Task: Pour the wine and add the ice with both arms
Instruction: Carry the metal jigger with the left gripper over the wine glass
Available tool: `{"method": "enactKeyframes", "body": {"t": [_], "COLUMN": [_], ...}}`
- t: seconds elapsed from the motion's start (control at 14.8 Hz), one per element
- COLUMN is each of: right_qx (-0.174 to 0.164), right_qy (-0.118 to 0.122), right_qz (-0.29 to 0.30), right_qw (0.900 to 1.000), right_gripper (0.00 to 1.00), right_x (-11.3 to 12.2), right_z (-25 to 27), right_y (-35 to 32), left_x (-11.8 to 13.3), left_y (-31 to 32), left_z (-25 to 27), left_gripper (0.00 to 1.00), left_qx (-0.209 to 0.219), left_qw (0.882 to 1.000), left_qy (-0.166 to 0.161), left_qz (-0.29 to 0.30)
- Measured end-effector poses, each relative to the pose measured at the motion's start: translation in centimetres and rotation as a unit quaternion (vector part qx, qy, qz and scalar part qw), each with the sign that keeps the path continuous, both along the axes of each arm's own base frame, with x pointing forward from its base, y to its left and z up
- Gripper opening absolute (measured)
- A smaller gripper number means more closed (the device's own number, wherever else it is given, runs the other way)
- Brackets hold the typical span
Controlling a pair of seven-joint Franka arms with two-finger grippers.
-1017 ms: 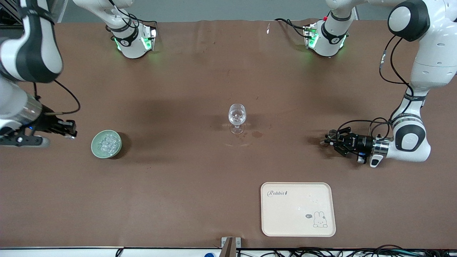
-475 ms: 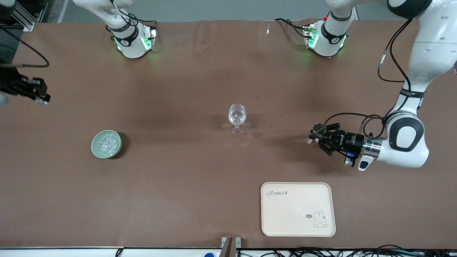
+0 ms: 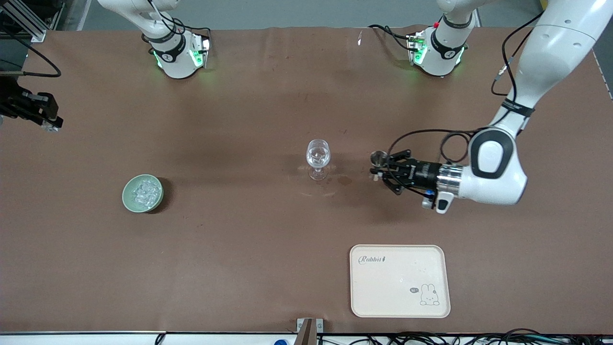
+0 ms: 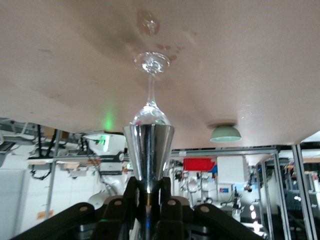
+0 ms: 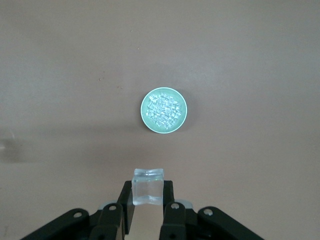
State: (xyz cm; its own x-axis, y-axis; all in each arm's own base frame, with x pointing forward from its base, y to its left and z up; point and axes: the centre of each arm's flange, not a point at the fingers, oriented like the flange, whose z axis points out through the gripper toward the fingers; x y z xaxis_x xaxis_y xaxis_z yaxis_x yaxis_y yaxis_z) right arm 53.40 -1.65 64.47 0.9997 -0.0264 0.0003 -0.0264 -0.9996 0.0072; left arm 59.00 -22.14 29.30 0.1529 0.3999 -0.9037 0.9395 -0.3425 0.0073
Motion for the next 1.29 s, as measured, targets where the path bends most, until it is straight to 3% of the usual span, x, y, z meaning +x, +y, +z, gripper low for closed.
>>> {"method": "enactKeyframes", "body": {"t": [0.34, 0.61, 1.29], "right_qx": [0.000, 0.000, 0.000], "right_qy": [-0.001, 0.000, 0.001], "right_qz": [0.000, 0.000, 0.000], "right_qw": [1.000, 1.000, 1.000], "right_gripper": [0.27, 0.27, 0.27], "right_x": [0.1, 0.1, 0.1], "right_z": [0.0, -0.1, -0.1], "right_y": [0.0, 0.0, 0.0], "left_x": [-2.9, -5.3, -6.8], "left_y": [-7.0, -11.1, -13.3], "left_z": [3.4, 5.6, 5.7], "left_gripper": [0.21, 0.21, 0.21], "left_qx": [0.044, 0.112, 0.229], "left_qw": [0.999, 0.993, 0.972], "left_qy": [-0.012, -0.035, -0.061], "left_qz": [0.010, -0.002, -0.005]}}
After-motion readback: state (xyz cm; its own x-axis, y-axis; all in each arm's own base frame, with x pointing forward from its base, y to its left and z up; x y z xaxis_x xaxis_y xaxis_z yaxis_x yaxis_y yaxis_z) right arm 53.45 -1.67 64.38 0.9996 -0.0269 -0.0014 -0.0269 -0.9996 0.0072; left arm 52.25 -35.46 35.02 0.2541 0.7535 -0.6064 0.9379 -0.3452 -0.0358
